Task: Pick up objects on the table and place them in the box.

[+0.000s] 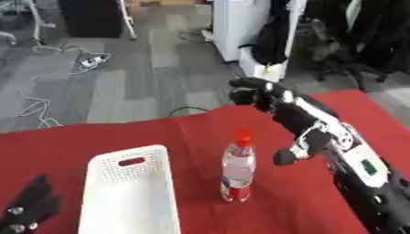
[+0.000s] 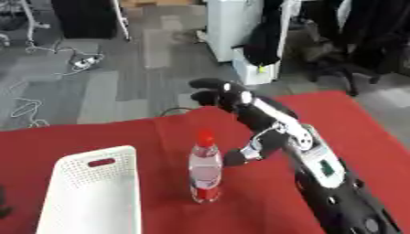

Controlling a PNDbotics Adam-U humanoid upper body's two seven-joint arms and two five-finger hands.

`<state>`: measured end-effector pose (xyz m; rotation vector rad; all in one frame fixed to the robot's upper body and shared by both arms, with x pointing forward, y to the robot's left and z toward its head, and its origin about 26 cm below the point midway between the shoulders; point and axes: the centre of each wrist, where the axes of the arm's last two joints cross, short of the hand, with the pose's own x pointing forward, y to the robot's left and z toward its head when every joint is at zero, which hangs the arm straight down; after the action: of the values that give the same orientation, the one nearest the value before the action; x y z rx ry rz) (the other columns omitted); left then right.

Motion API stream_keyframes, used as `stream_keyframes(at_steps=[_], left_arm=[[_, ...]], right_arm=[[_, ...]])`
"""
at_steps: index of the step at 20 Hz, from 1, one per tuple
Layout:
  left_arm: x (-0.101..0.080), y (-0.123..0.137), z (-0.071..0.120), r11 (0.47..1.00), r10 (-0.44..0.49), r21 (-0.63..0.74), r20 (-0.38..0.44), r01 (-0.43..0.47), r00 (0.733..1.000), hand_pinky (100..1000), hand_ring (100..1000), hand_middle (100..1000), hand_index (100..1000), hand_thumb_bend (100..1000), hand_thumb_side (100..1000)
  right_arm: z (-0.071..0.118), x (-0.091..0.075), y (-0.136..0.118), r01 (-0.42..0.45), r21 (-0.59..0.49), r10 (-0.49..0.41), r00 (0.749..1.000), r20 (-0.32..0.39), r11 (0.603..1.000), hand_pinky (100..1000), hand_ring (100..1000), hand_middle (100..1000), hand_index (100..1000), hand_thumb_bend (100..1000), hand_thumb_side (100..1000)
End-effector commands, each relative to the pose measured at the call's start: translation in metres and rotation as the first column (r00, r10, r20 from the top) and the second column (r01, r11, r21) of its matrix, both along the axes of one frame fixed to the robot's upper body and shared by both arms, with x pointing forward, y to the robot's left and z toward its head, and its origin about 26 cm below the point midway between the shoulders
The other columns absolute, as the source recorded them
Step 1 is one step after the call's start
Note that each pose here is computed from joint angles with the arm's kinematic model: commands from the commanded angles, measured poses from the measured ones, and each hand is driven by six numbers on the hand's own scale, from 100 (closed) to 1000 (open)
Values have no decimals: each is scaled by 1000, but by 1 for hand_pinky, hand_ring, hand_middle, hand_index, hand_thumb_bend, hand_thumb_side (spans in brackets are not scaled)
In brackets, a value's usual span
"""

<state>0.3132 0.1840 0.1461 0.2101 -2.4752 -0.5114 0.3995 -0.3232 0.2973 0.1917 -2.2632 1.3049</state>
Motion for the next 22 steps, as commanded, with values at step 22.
stream_keyframes(at_steps=[22], left_arm=[[-3,0,5,1000,-16,6,18,16,1000,848,1000,1000,890,100,572]], right_arm=[[-19,18,-44,60,-164,-53,998,42,985,990,951,998,1000,835,274]])
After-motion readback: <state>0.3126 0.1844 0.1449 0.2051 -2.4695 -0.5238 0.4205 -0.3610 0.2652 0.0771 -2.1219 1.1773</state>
